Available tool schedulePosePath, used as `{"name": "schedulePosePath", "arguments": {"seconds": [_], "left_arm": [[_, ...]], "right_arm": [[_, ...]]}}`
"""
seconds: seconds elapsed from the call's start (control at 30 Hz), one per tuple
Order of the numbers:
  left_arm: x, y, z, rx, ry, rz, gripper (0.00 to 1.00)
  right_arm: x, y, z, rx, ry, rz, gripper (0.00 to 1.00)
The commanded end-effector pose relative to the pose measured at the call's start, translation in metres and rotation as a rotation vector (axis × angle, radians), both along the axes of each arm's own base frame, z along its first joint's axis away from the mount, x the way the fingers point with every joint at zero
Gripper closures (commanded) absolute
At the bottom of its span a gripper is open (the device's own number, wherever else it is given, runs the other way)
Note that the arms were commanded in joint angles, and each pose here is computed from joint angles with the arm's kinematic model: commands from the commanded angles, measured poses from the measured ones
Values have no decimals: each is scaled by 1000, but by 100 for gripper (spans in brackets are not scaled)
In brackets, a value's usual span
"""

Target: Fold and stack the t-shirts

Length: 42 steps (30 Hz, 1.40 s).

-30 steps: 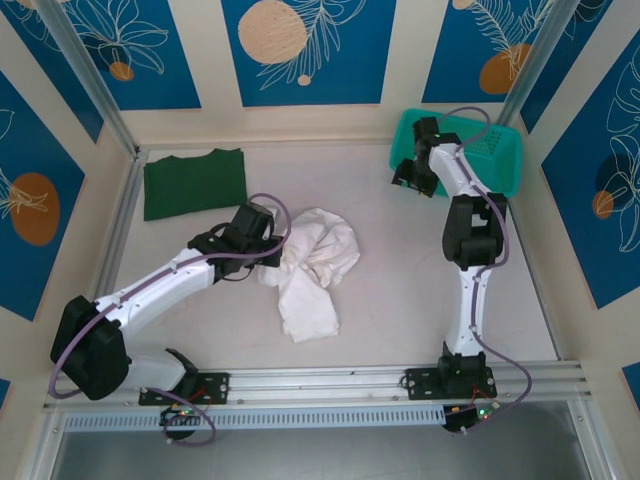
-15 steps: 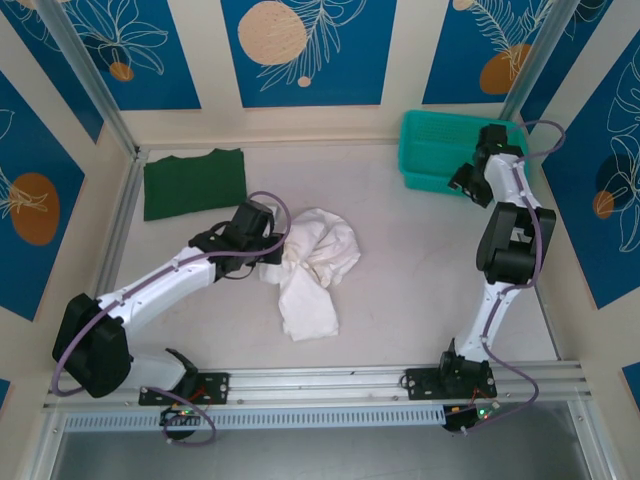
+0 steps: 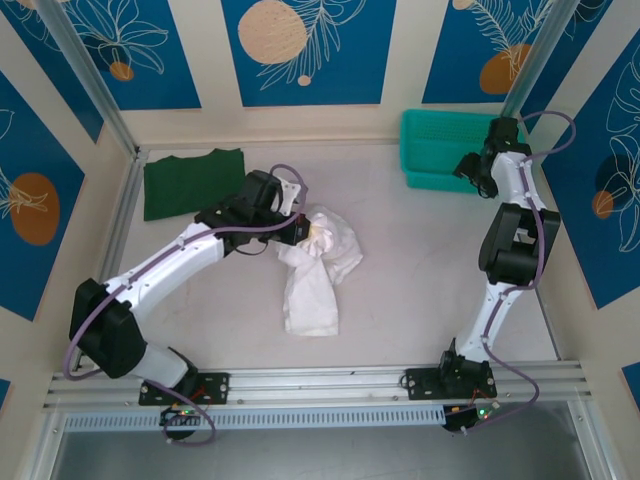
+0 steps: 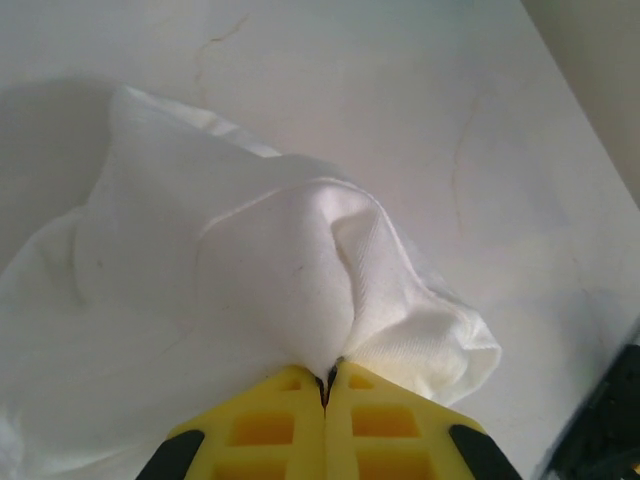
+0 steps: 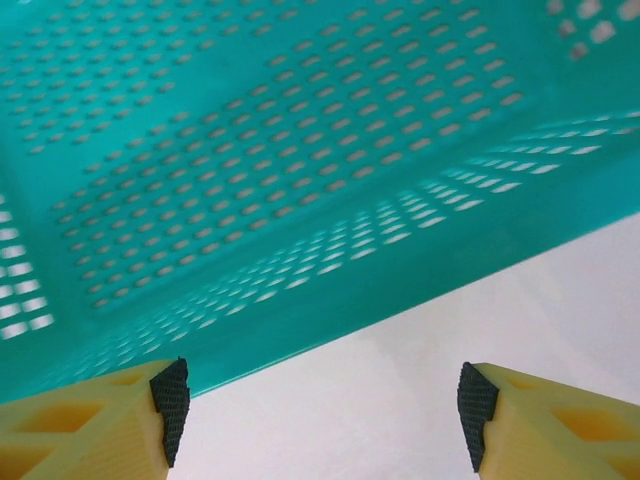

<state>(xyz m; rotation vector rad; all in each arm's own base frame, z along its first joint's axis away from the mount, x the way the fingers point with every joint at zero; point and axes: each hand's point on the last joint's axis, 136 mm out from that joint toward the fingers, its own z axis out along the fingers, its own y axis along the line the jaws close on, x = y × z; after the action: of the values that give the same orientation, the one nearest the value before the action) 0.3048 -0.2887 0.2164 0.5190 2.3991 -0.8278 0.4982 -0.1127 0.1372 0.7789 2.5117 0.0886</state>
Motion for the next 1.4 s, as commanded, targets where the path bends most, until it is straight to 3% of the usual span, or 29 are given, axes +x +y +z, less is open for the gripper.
{"name": "schedulePosePath", "arguments": {"seconds": [0.0, 0.17, 0.3, 0.43, 0.67, 0.77, 0.9, 0.93, 1.03, 1.13, 1.37], "left_arm": [[-2, -14, 27, -71, -3, -82, 100], [3, -21, 43, -84, -12, -104, 100], [10, -23, 39, -71, -12, -87, 100], [15, -32, 37, -106, 17, -86, 100], [24, -42, 39, -143, 38, -79, 100], [25, -44, 38, -155, 49, -69, 100], [26, -43, 39, -157, 45, -63, 98], [26, -43, 39, -154, 45, -60, 94], [28, -34, 37, -129, 39, -27, 58], [31, -18, 33, -96, 32, 34, 37], [32, 18, 1, -173, 198, 169, 24]], "right_arm": [[-3, 68, 84, 136, -227, 162, 25], [-60, 185, 135, 483, -395, 487, 20], [-118, 257, 130, 756, -273, 659, 21], [-169, 312, 107, 851, -131, 781, 24], [-196, 337, 77, 937, 7, 761, 37], [-201, 347, 68, 934, 47, 772, 49], [-199, 347, 62, 946, 62, 744, 72], [-197, 347, 65, 953, 53, 741, 81], [-188, 338, 76, 961, 18, 708, 100], [-173, 323, 99, 956, -62, 667, 100], [-154, 293, 145, 952, -179, 623, 100]]}}
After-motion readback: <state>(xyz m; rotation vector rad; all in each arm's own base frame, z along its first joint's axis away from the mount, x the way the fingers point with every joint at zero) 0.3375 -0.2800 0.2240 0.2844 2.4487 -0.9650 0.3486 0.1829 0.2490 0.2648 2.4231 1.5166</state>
